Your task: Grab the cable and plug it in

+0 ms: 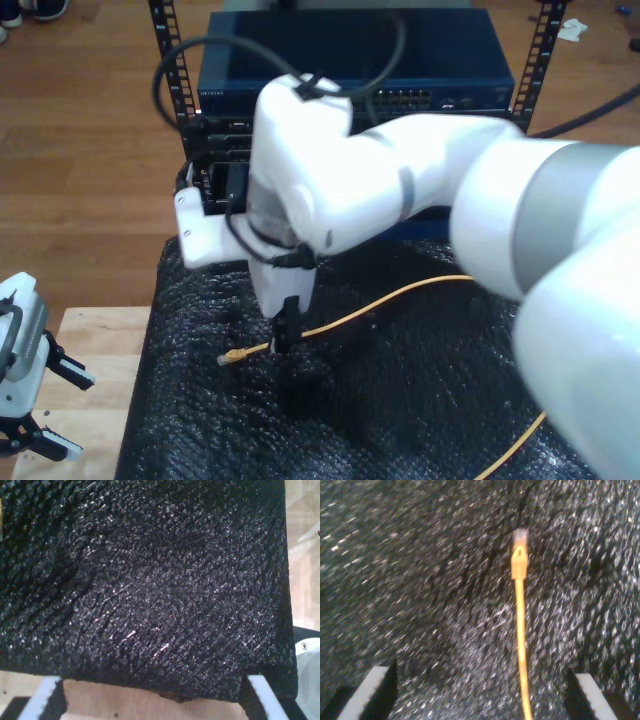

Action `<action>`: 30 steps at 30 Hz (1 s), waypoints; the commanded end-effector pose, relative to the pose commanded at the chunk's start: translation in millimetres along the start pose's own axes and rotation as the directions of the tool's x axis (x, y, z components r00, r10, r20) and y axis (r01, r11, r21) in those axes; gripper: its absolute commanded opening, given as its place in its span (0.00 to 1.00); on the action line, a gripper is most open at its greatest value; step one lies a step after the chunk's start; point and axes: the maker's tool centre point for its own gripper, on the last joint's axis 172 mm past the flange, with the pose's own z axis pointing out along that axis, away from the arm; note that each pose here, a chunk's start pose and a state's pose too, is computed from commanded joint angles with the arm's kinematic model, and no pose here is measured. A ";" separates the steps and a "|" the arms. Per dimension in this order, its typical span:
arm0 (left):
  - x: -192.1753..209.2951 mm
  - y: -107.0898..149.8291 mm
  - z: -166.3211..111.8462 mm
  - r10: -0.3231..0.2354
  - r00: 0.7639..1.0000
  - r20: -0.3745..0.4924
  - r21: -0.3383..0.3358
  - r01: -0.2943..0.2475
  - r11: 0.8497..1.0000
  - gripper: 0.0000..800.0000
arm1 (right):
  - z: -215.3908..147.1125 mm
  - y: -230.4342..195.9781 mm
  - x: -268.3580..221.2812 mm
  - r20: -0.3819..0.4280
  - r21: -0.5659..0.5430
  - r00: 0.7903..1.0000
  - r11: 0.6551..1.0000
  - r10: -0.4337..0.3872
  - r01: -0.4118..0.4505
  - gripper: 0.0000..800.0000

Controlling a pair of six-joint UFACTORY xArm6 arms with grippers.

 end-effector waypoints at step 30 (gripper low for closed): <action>-1.3 0.4 2.9 0.001 1.000 -0.005 -0.010 -0.001 1.000 1.00 | 88.3 19.3 20.3 0.135 -0.042 0.991 0.999 -0.012 0.018 0.89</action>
